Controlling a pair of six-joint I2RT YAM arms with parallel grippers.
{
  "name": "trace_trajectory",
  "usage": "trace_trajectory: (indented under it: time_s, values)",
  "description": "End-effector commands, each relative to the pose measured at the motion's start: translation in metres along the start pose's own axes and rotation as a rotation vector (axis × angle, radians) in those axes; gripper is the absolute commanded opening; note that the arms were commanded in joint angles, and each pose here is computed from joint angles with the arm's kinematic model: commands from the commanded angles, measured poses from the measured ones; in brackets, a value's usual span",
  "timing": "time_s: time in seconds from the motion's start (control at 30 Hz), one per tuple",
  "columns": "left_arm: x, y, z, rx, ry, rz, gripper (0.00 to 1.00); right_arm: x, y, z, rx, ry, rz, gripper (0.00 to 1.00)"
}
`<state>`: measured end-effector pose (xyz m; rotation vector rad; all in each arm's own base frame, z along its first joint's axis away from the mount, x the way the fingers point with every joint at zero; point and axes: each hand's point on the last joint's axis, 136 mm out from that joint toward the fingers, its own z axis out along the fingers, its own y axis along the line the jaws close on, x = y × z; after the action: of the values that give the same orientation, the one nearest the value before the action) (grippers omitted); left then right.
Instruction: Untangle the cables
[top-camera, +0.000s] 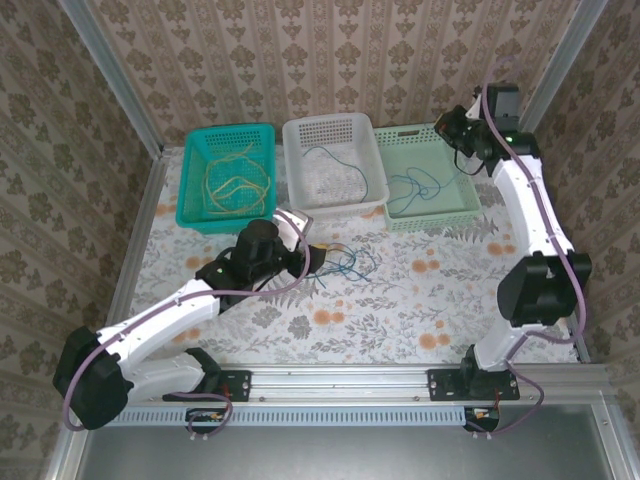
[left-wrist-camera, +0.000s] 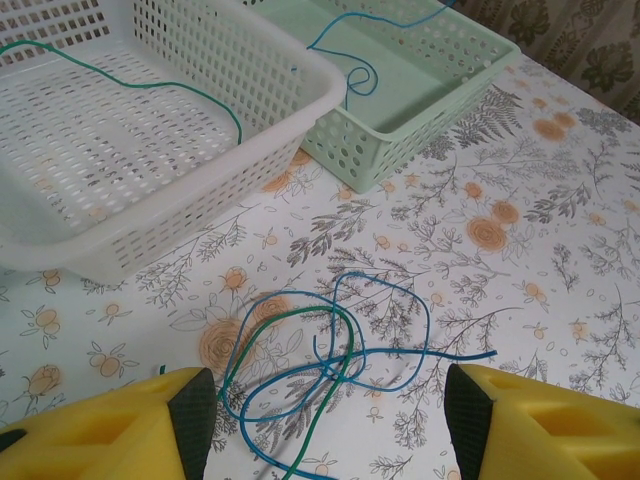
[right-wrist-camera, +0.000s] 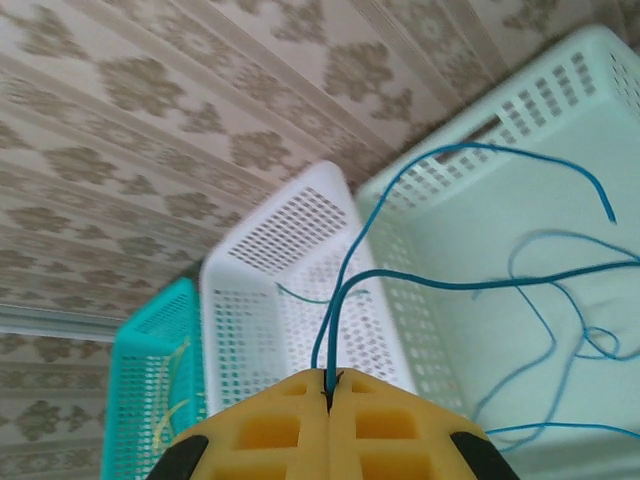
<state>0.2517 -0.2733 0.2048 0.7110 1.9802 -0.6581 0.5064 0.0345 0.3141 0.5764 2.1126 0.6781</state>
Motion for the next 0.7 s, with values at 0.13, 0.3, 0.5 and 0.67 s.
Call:
trace_trajectory:
  time_s: [0.13,0.3,0.5,0.67]
  values:
    - [0.002,0.006,0.001,-0.025,0.016,-0.023,0.65,0.050,-0.059,0.057,0.136,0.210,0.013,0.00]
    - [0.004,0.007,0.001,-0.031,0.026,-0.031,0.65,0.057,-0.081,0.082,0.187,0.240,0.038,0.07]
    - [0.006,0.009,-0.001,-0.041,0.036,-0.035,0.67,0.048,-0.089,0.088,0.225,0.210,0.031,1.00]
    - [0.007,0.010,-0.001,-0.048,0.037,-0.038,0.70,0.040,-0.081,0.076,0.199,0.172,0.056,1.00]
